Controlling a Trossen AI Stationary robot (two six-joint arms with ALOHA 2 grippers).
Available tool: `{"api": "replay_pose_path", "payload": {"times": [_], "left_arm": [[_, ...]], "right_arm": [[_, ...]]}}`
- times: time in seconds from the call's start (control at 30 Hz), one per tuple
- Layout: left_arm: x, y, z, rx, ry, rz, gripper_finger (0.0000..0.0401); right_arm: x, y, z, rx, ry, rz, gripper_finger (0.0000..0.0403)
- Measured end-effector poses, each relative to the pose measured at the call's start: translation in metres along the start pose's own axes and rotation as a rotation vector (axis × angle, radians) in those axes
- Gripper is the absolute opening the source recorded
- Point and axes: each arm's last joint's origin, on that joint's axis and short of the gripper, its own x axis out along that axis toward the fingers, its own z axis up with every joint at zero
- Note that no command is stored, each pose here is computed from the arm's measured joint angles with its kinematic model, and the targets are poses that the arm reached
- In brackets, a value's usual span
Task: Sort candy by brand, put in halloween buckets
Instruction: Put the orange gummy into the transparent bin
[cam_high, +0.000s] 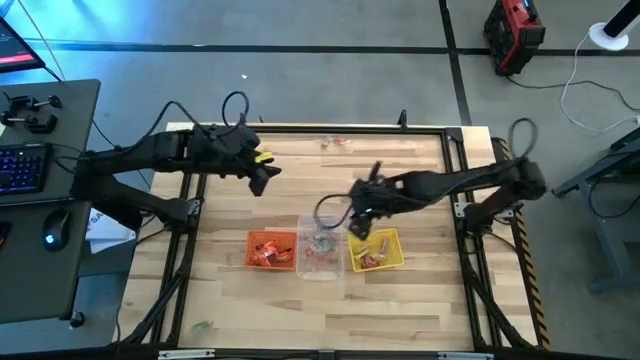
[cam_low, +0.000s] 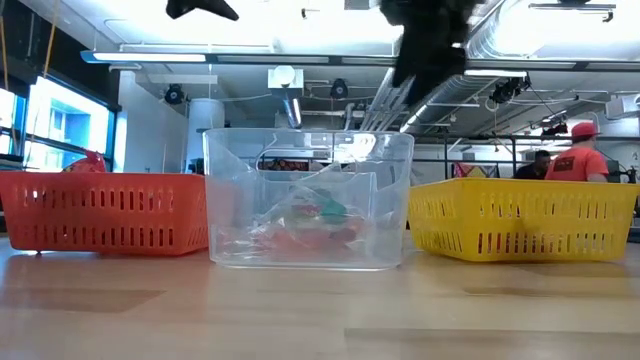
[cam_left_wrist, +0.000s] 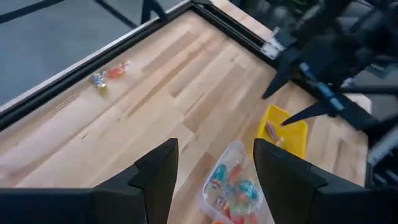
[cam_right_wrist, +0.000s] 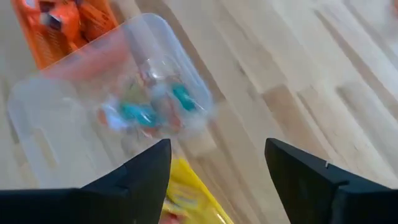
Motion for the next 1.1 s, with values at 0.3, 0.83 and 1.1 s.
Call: {"api": "replay_pose_path", "payload": {"times": [0.3, 0.83, 1.1], "left_arm": [[0.104, -0.014, -0.017, -0.045, 0.250, 0.116, 0.0200], [0.273, 0.117, 0.076, 0.240, 0.246, -0.104, 0.0200], [0.331, 0.149, 0.076, 0.570, 0.309, -0.141, 0.0200]], "right_arm": [[-0.016, -0.049, -0.060, 0.288, -0.111, 0.126, 0.0254], [0.015, -0.068, -0.094, 0.645, -0.242, 0.225, 0.0254], [0.015, -0.076, -0.084, 0.735, -0.298, 0.241, 0.0254]]}}
